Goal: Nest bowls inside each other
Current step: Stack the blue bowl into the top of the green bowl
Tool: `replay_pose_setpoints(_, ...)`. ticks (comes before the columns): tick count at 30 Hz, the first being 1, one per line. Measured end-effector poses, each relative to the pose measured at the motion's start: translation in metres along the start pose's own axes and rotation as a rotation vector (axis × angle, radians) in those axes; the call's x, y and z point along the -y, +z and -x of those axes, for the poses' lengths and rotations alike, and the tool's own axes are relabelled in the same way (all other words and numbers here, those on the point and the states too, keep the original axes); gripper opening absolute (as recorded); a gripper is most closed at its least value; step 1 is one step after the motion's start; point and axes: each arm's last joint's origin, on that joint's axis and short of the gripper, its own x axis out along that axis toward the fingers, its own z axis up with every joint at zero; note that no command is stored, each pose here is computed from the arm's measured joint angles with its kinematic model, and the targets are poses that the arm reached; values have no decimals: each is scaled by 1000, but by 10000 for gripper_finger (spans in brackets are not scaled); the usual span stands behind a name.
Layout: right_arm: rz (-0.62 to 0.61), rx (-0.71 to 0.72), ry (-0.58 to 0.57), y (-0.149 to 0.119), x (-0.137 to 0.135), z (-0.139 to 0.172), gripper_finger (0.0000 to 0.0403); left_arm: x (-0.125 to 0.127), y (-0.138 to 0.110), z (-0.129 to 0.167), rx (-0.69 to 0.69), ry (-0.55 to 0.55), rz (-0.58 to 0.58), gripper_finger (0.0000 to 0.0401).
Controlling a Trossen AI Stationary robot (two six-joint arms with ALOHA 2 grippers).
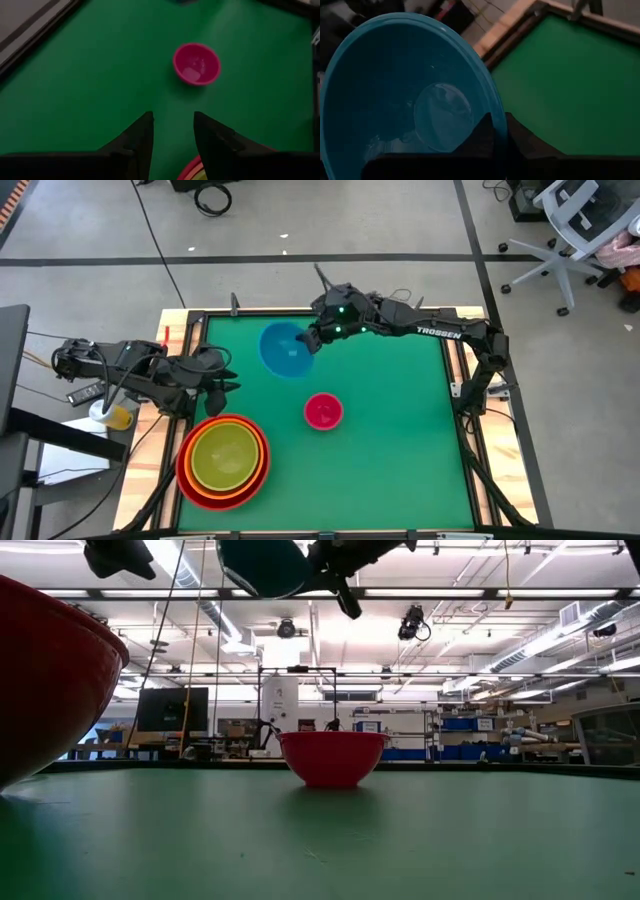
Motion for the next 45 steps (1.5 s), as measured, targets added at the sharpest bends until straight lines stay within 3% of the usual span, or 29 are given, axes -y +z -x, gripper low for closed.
replay_pose_setpoints(5,22,-28,-72,-18,-13,-4,19,0,0,0,5,-3,26,141)
replay_pose_setpoints(11,56,-40,-65,-41,-39,-8,19,0,0,0,12,8,26,141)
replay_pose_setpoints(21,-91,4,-134,-78,-73,-9,19,-2,2,0,54,73,18,141)
replay_pose_setpoints(29,-141,3,-136,-83,-75,-16,19,-3,3,0,75,119,-110,142)
replay_pose_setpoints(36,-112,-4,-58,-87,-65,-58,19,-8,1,7,92,111,-118,142)
replay_pose_setpoints(39,-90,7,-25,-92,-61,-78,19,-14,-1,15,121,106,-58,142)
replay_pose_setpoints(45,12,24,-22,-101,-53,-102,19,-28,-5,32,188,82,175,142)
